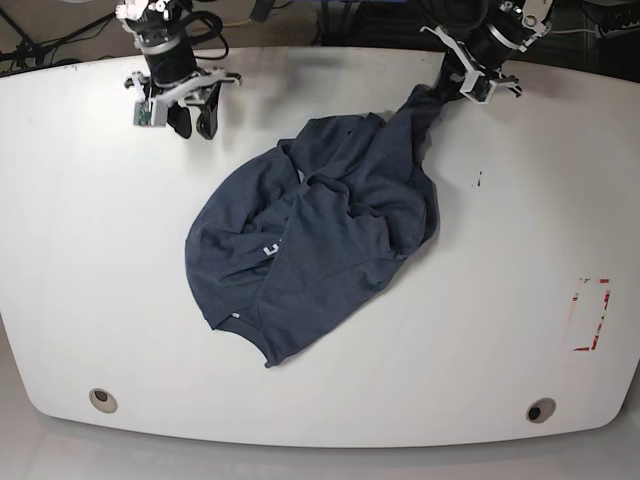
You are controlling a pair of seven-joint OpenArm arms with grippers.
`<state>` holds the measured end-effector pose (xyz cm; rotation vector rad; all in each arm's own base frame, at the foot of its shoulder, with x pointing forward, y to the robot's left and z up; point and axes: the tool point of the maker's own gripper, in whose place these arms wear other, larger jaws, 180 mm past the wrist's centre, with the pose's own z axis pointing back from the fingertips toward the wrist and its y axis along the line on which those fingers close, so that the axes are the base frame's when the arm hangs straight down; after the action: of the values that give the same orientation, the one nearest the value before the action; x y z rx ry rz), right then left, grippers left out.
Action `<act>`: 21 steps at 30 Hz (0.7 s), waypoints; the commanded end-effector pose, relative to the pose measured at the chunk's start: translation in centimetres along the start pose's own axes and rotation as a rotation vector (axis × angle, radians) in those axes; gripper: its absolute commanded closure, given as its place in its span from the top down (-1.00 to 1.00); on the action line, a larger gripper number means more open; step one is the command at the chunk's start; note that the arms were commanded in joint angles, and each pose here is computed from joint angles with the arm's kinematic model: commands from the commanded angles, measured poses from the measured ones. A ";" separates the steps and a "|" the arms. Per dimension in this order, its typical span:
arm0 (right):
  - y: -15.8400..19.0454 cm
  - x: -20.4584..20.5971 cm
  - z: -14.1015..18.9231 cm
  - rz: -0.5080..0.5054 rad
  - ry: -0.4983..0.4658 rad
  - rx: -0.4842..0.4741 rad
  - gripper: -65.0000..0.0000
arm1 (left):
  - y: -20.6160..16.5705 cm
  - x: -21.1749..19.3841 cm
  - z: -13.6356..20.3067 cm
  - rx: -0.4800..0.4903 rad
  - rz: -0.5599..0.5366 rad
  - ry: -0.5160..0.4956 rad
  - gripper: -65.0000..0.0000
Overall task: Fold the T-shirt properly
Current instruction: 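Reach the left gripper to the bunched sleeve and grasp it, then lower the right gripper onto the shirt hem and grasp it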
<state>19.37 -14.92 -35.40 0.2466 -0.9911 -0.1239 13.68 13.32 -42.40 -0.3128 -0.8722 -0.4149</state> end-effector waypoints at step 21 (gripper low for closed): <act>6.5 8.6 -11.6 -0.076 -0.017 0.358 0.35 | 5.5 -2.5 3.3 0.178 -0.013 0.104 -1.00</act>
<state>32.61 -8.76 -34.20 0.5906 -0.9689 -0.0325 13.61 19.38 -42.13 -0.1509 -0.8646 -0.3441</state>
